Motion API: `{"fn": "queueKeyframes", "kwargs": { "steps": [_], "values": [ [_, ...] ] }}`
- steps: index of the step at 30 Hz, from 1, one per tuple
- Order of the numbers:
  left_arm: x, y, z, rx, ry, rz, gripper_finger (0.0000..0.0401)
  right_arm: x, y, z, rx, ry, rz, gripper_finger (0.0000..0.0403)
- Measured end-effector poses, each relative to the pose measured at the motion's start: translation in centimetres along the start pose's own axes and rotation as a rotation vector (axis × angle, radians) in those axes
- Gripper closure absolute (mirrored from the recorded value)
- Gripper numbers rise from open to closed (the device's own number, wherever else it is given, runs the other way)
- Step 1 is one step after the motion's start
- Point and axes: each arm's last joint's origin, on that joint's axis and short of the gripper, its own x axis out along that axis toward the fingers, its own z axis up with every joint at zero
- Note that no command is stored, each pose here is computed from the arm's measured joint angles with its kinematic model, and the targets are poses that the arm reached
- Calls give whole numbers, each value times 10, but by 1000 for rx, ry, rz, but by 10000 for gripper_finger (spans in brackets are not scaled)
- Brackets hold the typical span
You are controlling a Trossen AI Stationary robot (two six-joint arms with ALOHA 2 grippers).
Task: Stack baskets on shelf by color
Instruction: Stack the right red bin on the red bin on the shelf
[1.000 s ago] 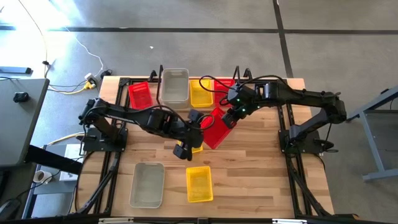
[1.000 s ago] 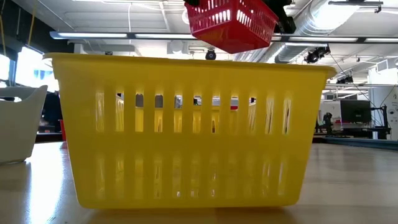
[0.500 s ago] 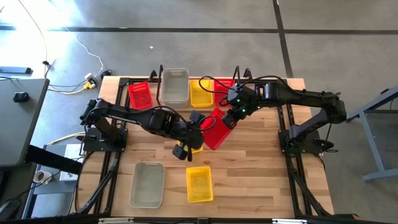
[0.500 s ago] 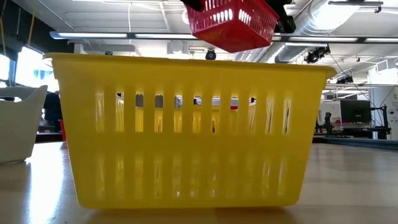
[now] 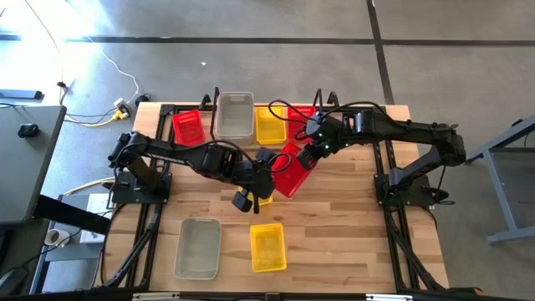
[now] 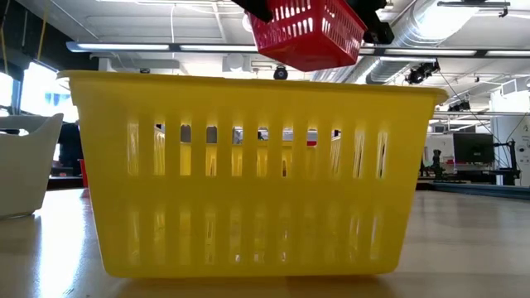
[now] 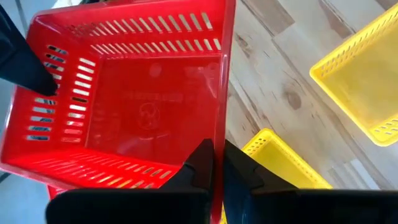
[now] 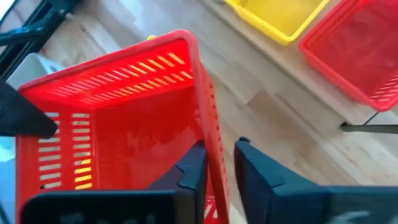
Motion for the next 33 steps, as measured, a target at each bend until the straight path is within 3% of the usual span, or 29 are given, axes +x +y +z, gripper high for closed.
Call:
{"fn": "queueKeyframes", "kwargs": {
  "steps": [6, 10, 15, 23, 33],
  "values": [
    [3, 12, -8, -14, 19, 12, 399, -6, -12, 8, 63, -45, -30, 275],
    [5, 22, -16, -27, 42, 17, 400, -18, -24, 13, 130, -95, -45, 256],
    [9, 40, -27, -87, 30, 4, 400, -37, -36, 15, 174, -192, -80, 252],
    [13, 82, -46, -295, -35, 114, 401, -65, -48, 13, 185, -342, -155, 251],
    [30, 123, -67, -492, -105, 213, 401, -72, -53, 13, 179, -397, -211, 251]
  ]
}}
